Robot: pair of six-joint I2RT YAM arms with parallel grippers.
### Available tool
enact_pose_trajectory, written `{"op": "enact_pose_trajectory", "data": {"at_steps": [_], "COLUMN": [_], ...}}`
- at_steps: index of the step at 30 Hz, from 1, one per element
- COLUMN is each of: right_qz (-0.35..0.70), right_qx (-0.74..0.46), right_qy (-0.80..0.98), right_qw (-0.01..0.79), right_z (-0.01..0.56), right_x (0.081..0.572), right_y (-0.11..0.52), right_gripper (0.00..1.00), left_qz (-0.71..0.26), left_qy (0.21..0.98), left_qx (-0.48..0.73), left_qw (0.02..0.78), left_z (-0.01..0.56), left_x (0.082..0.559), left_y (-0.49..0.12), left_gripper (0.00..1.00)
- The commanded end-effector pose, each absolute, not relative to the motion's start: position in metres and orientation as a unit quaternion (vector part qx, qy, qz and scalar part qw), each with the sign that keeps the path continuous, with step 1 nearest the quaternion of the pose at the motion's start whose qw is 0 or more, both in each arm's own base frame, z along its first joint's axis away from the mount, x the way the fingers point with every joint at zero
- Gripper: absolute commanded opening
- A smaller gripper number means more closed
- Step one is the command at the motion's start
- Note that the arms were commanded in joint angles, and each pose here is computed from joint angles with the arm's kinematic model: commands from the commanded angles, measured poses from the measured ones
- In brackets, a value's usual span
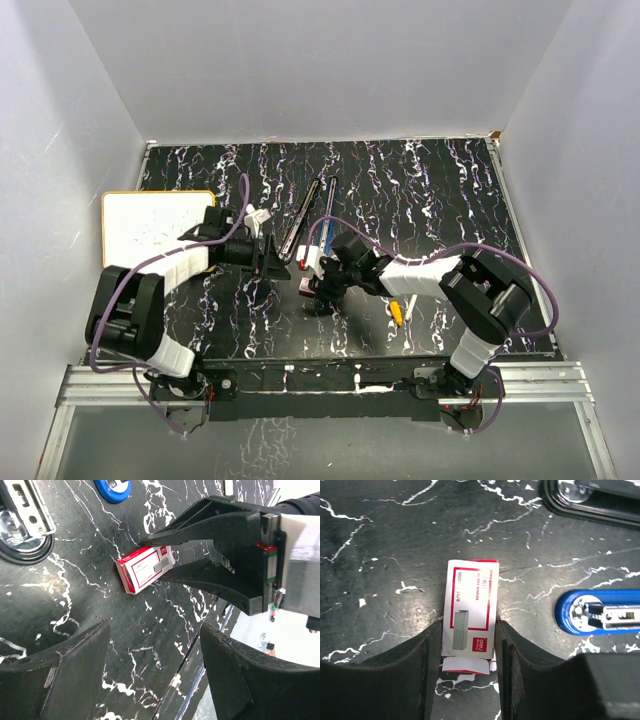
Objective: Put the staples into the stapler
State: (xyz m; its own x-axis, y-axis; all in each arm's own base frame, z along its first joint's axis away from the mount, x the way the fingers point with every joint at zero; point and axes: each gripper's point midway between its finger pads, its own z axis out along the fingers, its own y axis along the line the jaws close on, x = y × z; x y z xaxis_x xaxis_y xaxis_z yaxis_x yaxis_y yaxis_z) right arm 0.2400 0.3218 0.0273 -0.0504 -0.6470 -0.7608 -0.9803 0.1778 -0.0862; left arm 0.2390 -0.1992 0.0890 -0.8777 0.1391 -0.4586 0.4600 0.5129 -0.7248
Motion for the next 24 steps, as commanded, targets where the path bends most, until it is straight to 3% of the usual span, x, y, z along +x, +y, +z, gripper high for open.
{"op": "enact_pose_trajectory", "data": {"at_steps": [1, 16, 24], "right_qz": [0.222, 0.223, 0.227], "right_qx": [-0.577, -0.579, -0.581], "right_qy": [0.690, 0.694, 0.694], "right_qw": [0.377, 0.365, 0.361], "right_z": [0.039, 0.033, 0.031], "right_x": [0.253, 0.254, 0.255], "right_y": [0.317, 0.319, 0.321], "right_gripper": [0.44, 0.45, 0.45], "left_qz": [-0.478, -0.505, -0.529], "left_qy": [0.856, 0.855, 0.841], "left_qx": [0.123, 0.073, 0.065], "left_qw": [0.150, 0.094, 0.091], "left_z": [0.084, 0.053, 0.057], "left_x": [0.244, 0.248, 0.247], "left_y": [-0.217, -0.242, -0.248], "left_gripper": [0.70, 0.68, 0.61]}}
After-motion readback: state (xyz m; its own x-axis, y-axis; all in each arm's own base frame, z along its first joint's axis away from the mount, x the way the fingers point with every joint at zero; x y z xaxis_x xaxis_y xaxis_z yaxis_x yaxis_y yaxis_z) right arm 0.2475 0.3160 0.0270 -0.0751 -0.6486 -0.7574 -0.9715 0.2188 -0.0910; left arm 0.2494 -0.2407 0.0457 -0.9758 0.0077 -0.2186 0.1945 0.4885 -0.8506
